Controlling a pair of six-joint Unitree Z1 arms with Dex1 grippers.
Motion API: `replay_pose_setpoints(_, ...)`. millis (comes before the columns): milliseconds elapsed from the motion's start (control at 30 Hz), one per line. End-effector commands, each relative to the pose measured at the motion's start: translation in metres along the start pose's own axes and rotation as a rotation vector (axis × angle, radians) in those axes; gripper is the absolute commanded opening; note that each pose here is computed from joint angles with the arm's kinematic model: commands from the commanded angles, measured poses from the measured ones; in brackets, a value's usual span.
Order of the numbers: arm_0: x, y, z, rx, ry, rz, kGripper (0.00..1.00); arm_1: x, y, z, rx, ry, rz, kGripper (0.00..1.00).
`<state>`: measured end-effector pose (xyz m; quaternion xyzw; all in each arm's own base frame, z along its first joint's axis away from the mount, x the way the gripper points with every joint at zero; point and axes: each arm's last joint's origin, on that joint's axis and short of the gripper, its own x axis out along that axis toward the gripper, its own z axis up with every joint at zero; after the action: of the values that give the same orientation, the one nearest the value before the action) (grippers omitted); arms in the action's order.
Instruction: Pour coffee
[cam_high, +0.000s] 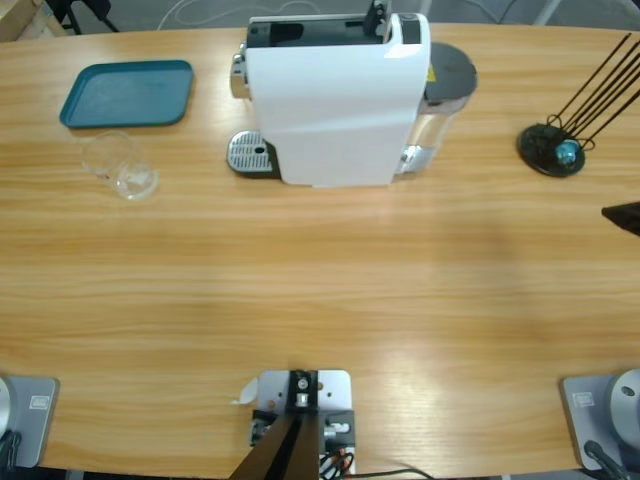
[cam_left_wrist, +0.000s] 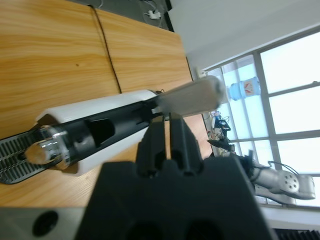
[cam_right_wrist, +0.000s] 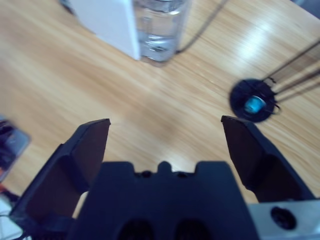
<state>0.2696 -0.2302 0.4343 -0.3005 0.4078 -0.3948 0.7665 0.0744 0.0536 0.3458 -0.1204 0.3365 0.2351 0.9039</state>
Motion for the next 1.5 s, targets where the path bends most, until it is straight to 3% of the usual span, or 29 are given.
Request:
replay_pose_setpoints(33, 0.004, -0.036, -0.019, 0.491, -0.074, -0.031, 1.0, 0.017, -0.006, -0.01, 0.047, 0.031, -0.17, 0.843)
replay_pose_setpoints(100, -0.004, -0.046, -0.038, 0.705, -0.137, 0.102, 0.998, 0.026, -0.009, -0.008, 0.128, 0.014, -0.221, 0.738)
replay_pose_setpoints(133, -0.008, -0.049, -0.049, 0.797, -0.117, 0.154, 0.996, 0.035, -0.012, -0.007, 0.181, 0.016, -0.245, 0.686)
replay_pose_setpoints(233, -0.02, -0.04, -0.077, 0.964, 0.036, 0.229, 0.996, 0.064, -0.023, -0.009, 0.316, 0.044, -0.311, 0.68)
replay_pose_setpoints(300, -0.036, -0.027, -0.099, 1.066, 0.115, 0.278, 1.0, 0.084, -0.03, -0.014, 0.379, 0.06, -0.344, 0.609)
replay_pose_setpoints(400, -0.073, -0.002, -0.129, 1.095, 0.149, 0.369, 1.0, 0.103, -0.039, -0.021, 0.455, 0.065, -0.39, 0.6)
replay_pose_setpoints(600, -0.12, 0.04, -0.171, 1.034, 0.161, 0.396, 0.991, 0.142, -0.048, -0.038, 0.501, 0.082, -0.402, 0.594)
replay_pose_setpoints(733, -0.122, 0.047, -0.18, 1.001, 0.174, 0.39, 0.991, 0.15, -0.056, -0.053, 0.551, 0.066, -0.441, 0.471)
replay_pose_setpoints(1067, -0.128, 0.036, -0.174, 1.009, 0.111, 0.361, 0.991, 0.189, -0.058, -0.086, 0.569, -0.059, -0.441, 0.476)
replay_pose_setpoints(1267, -0.109, 0.027, -0.186, 1.014, 0.172, 0.299, 0.991, 0.184, -0.058, -0.093, 0.551, -0.112, -0.478, 0.473)
replay_pose_setpoints(1500, -0.101, 0.021, -0.186, 1.018, 0.162, 0.279, 0.991, 0.173, -0.066, -0.091, 0.557, -0.145, -0.525, 0.469)
